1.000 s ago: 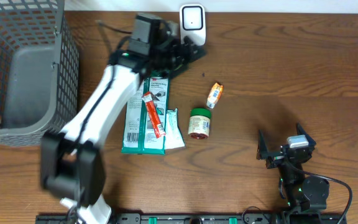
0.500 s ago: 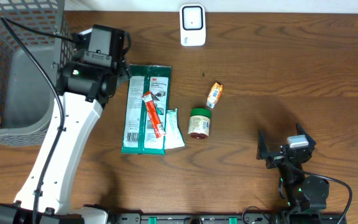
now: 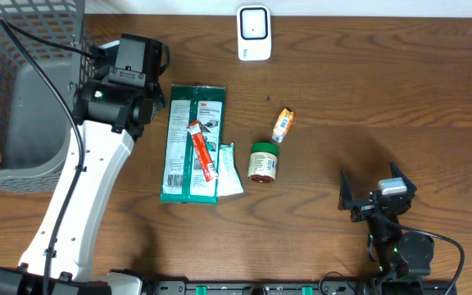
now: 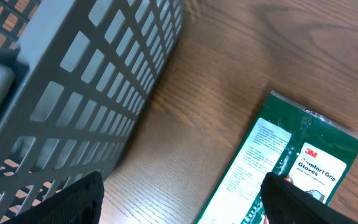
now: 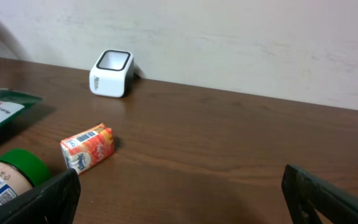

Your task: Scan the item barcode

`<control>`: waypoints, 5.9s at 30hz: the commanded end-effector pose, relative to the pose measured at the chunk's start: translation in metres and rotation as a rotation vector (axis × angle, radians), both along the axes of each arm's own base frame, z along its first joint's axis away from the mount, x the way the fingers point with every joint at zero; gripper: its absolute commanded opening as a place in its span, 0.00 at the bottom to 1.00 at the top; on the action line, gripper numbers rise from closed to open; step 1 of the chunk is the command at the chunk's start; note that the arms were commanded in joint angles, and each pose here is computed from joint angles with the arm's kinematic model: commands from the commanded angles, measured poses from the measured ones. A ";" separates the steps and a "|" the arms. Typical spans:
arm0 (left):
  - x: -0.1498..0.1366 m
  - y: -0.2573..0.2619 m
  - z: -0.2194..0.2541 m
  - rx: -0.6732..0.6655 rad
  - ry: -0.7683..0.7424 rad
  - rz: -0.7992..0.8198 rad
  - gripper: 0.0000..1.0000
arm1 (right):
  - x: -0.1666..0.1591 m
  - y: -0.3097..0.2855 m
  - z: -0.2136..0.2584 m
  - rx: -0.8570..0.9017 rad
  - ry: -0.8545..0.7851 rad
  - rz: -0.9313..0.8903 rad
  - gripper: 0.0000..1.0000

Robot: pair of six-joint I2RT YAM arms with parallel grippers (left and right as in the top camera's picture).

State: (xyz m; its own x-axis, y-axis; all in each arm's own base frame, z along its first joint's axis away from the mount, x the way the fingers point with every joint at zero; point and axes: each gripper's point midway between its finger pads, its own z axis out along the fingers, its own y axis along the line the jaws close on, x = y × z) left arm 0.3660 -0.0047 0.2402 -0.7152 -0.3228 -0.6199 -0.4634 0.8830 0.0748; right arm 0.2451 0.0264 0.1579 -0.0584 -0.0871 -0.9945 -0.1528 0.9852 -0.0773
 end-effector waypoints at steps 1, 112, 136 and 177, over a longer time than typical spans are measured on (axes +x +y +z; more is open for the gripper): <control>-0.001 0.005 -0.004 0.035 0.018 0.005 0.81 | 0.000 0.000 -0.001 0.004 0.003 0.000 0.99; -0.001 0.005 -0.004 0.035 0.019 0.005 0.82 | 0.093 0.048 0.064 0.319 1.294 -0.074 0.56; -0.001 0.005 -0.004 0.035 0.019 0.005 0.82 | 0.133 0.130 -0.053 0.284 1.500 -0.082 0.63; -0.001 0.005 -0.004 0.035 0.019 0.005 0.82 | 0.169 0.104 -0.090 0.096 1.398 -0.186 0.02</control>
State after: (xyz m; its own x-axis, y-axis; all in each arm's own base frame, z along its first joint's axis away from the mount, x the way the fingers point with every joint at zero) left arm 0.3661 -0.0030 0.2390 -0.7160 -0.3196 -0.6207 -0.4675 0.8798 0.0863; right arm 0.4031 0.1513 0.0406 -0.9908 0.1294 -0.0405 0.1240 0.9856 0.1148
